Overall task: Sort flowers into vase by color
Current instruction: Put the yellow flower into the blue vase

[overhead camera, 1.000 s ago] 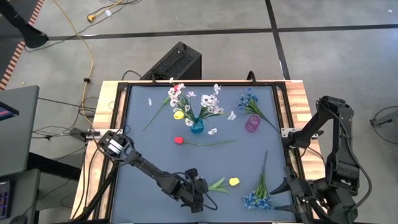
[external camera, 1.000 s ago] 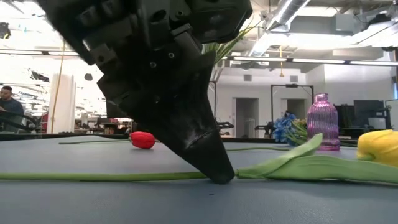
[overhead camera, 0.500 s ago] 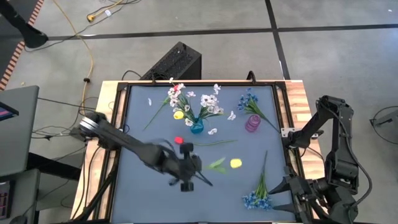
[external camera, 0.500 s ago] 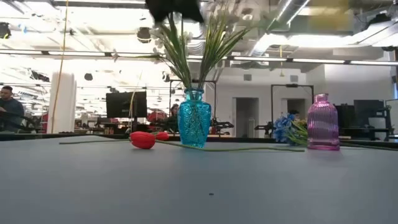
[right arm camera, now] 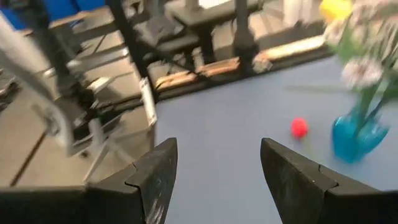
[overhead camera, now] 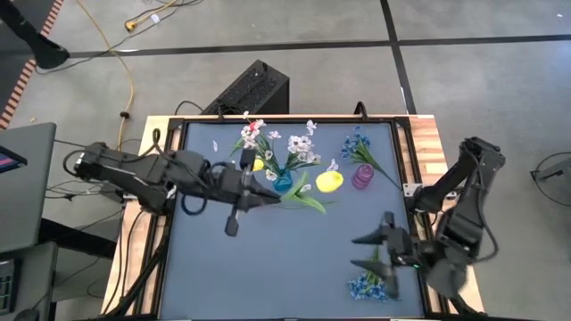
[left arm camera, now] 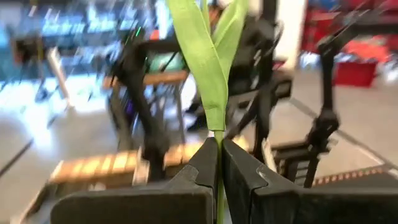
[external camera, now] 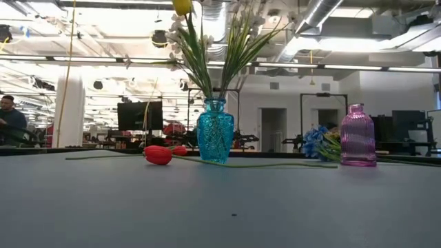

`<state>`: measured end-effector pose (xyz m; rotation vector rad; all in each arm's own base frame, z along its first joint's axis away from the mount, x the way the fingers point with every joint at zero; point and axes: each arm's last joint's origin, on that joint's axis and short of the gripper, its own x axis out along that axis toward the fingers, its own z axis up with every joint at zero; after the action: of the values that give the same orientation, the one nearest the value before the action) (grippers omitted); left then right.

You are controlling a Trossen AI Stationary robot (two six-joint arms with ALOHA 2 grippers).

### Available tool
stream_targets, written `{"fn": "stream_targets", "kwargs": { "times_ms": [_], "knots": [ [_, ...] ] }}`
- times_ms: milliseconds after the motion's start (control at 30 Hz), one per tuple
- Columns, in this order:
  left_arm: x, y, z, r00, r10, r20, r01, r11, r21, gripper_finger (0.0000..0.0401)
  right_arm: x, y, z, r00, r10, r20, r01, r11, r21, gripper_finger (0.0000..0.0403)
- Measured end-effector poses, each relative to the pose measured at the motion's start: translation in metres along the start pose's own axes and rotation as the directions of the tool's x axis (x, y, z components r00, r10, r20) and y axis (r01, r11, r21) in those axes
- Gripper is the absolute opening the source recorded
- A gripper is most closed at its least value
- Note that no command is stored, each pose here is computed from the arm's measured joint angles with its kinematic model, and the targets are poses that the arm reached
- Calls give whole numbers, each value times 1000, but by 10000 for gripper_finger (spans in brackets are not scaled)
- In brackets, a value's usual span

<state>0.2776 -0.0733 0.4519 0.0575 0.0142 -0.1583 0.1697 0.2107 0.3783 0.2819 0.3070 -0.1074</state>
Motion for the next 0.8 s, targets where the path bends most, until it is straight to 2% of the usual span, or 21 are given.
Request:
{"fn": "stream_targets", "kwargs": {
  "times_ms": [100, 200, 333, 500, 700, 800],
  "knots": [
    [0, 11, 10, 990, -81, 116, 76, 996, 51, 0, 16, -6, 17, 998, -13, 57, 15, 999, -35, 258],
    [5, 25, 13, 974, -144, 174, 132, 988, 79, 0, 28, -14, 41, 992, 29, 125, -22, 998, -58, 258],
    [16, 34, 2, 977, -163, 137, 155, 986, 64, 0, 42, -27, 73, 963, 127, 240, -112, 991, -77, 258],
    [28, 32, -7, 971, -211, 112, 205, 977, 64, 0, 57, -52, 102, 924, 150, 351, -126, 988, -92, 258],
    [34, 35, -10, 978, -176, 115, 172, 984, 39, 0, 71, -75, 116, 912, 177, 371, -152, 984, -96, 258],
    [34, 36, -9, 986, -119, 121, 117, 993, 21, 0, 73, -78, 118, 906, 210, 367, -182, 977, -109, 258]
  ]
}}
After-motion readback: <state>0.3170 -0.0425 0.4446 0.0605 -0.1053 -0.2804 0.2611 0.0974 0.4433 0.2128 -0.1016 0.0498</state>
